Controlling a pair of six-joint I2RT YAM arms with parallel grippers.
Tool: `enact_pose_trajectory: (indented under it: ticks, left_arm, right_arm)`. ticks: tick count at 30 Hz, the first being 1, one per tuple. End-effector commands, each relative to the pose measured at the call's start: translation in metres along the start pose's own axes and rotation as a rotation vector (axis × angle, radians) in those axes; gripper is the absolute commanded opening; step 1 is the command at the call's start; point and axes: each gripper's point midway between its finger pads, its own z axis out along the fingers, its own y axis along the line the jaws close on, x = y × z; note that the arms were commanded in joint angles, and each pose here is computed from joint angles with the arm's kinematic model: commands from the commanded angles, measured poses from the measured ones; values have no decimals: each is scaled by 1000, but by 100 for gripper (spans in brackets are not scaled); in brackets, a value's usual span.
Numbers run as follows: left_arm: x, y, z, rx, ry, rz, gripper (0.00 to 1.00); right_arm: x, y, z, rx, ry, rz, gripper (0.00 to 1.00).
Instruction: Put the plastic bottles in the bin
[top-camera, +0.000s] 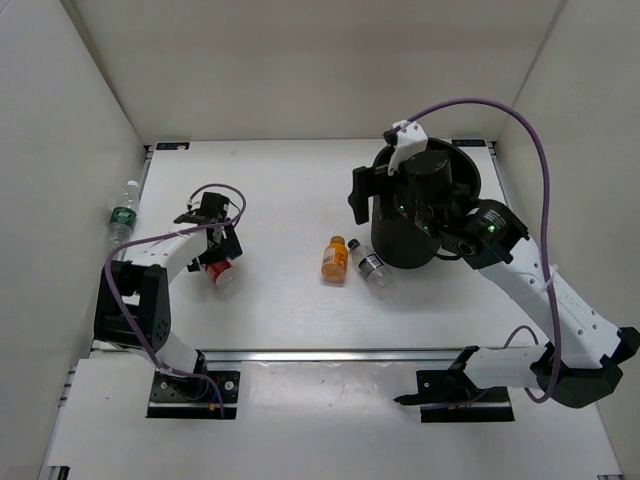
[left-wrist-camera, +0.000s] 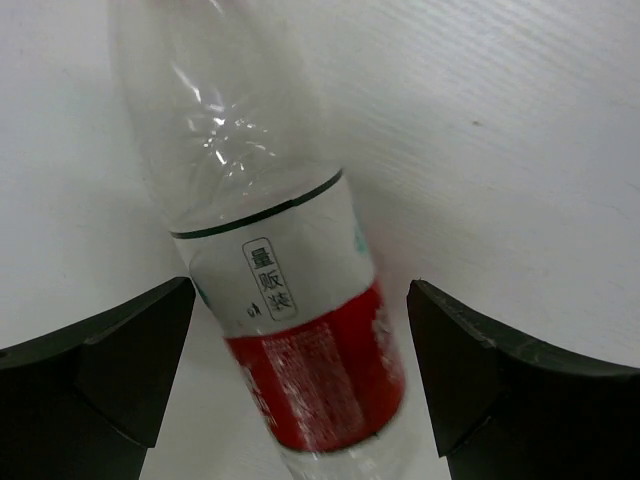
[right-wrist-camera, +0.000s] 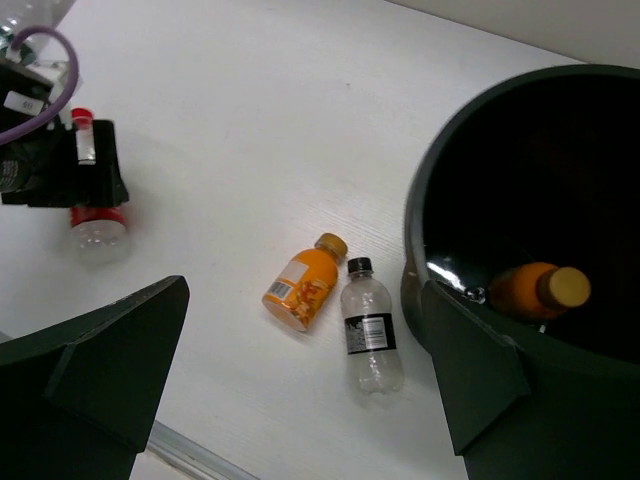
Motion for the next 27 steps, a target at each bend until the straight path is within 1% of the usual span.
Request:
enact_pose_trajectory:
  ticks: [1, 2, 3, 4, 5, 6, 7, 8, 9, 10, 11, 13, 14, 15, 17, 18, 19, 21, 22, 23, 24, 25, 26, 27]
  left_arm:
    - [5, 21, 1, -102, 5, -33, 99]
    - [7, 27, 2, -117, 8, -35, 99]
    - [12, 33, 4, -120, 23, -68, 99]
    - [14, 32, 4, -83, 35, -95, 98]
    - [15, 27, 4, -47, 33, -98, 99]
    - [13, 23, 4, -34, 19, -99, 99]
    - [11, 19, 3, -26, 8, -106, 97]
    - [10, 18, 3, -29, 1, -100, 92]
    - [4, 12, -2, -14, -19, -95, 84]
    - [7, 9, -2, -12, -6, -84, 71]
    - [2, 1, -6, 12, -23, -78, 65]
    - [-6, -7, -13, 31, -42, -61, 46]
    - [-11, -13, -19, 51, -54, -55, 44]
    - [-26, -22, -32, 84, -91, -56, 41]
    - [-44, -43, -62, 150, -156, -33, 42]
    - [-63, -54, -83, 192, -209, -29, 42]
    - [-66, -68, -101, 237, -234, 4, 44]
    - [-102, -109, -170, 432, -358, 8, 46]
    - [-104, -132, -194, 523, -394, 31, 48]
    - [-120, -156, -238, 661, -478, 26, 48]
    - [-123, -173, -269, 763, -512, 42, 49]
    - [-128, -194, -303, 872, -575, 53, 49]
    - [-126, -214, -323, 947, -602, 67, 51]
    - [-121, -235, -340, 1010, -613, 108, 51]
  right_arm:
    - [-18, -22, -21, 44, -71, 54, 99]
    - [-9, -26, -17, 54, -45, 56, 100]
    - [-12, -30, -23, 58, -68, 70, 99]
    - [-14, -32, -26, 60, -81, 72, 99]
    - [-7, -33, -25, 64, -67, 78, 99]
    - [-11, -33, -30, 61, -83, 81, 99]
    - [-9, -36, -31, 72, -82, 84, 99]
    - [-7, -37, -32, 75, -74, 84, 99]
    - [-8, -37, -33, 75, -80, 80, 100]
    - [-9, -39, -36, 82, -89, 80, 99]
    - [-11, -42, -40, 86, -95, 85, 99]
    - [-11, -49, -46, 111, -105, 101, 99]
    - [-8, -52, -48, 116, -99, 96, 100]
    - [-8, -56, -53, 125, -109, 99, 99]
    - [-6, -67, -60, 151, -112, 112, 99]
    - [-4, -72, -64, 164, -111, 119, 99]
    - [0, -79, -65, 183, -99, 128, 100]
    - [9, -95, -71, 230, -83, 141, 99]
    - [13, -108, -73, 278, -80, 147, 99]
    - [20, -120, -76, 319, -78, 167, 99]
    - [24, -126, -82, 341, -78, 171, 99]
    - [26, -141, -87, 395, -86, 190, 99]
    - [27, -152, -93, 436, -97, 198, 99]
    - [31, -163, -101, 478, -110, 213, 99]
